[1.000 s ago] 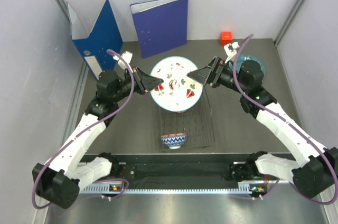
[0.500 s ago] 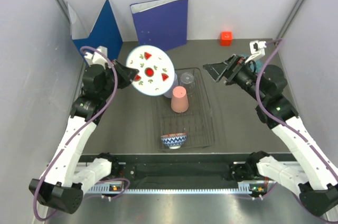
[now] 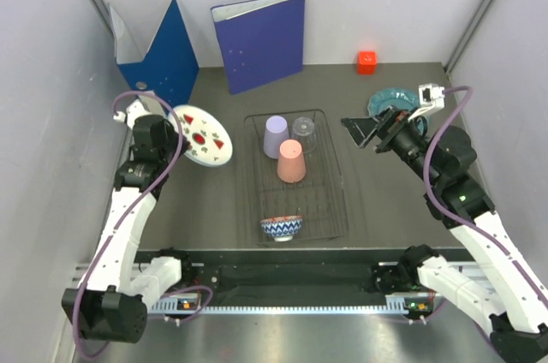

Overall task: Unload the mixed dishes from the dish rack
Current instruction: Pick up the plate from the dish rack, then place the plate at the center of the board.

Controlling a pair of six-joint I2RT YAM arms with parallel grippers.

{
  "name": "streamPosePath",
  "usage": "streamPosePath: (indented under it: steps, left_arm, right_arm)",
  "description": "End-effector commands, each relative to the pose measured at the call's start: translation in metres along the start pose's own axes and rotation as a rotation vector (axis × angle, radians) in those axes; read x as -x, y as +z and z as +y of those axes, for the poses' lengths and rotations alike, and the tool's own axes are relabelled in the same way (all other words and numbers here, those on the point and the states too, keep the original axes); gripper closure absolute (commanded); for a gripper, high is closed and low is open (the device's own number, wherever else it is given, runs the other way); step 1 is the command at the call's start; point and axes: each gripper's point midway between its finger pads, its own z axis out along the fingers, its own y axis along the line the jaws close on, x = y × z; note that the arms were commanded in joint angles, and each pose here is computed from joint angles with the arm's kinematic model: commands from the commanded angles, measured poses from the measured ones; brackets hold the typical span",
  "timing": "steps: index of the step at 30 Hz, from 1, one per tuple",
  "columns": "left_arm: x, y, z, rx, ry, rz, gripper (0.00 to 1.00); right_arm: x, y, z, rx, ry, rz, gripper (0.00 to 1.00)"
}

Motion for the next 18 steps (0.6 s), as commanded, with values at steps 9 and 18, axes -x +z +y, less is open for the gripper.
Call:
streamPosePath:
  steps: [9, 18]
  left_arm:
    - [-0.022, 0.056, -0.01, -0.126, -0.136, 0.033, 1.0]
    - [-0.044, 0.091, -0.005, -0.167, -0.217, 0.101, 1.0]
  right_arm:
    - [-0.018, -0.006, -0.007, 0.035, 0.006, -0.006, 0.0]
    - [-0.032, -0.005, -0.016, 0.026, 0.012, 0.014, 0.0]
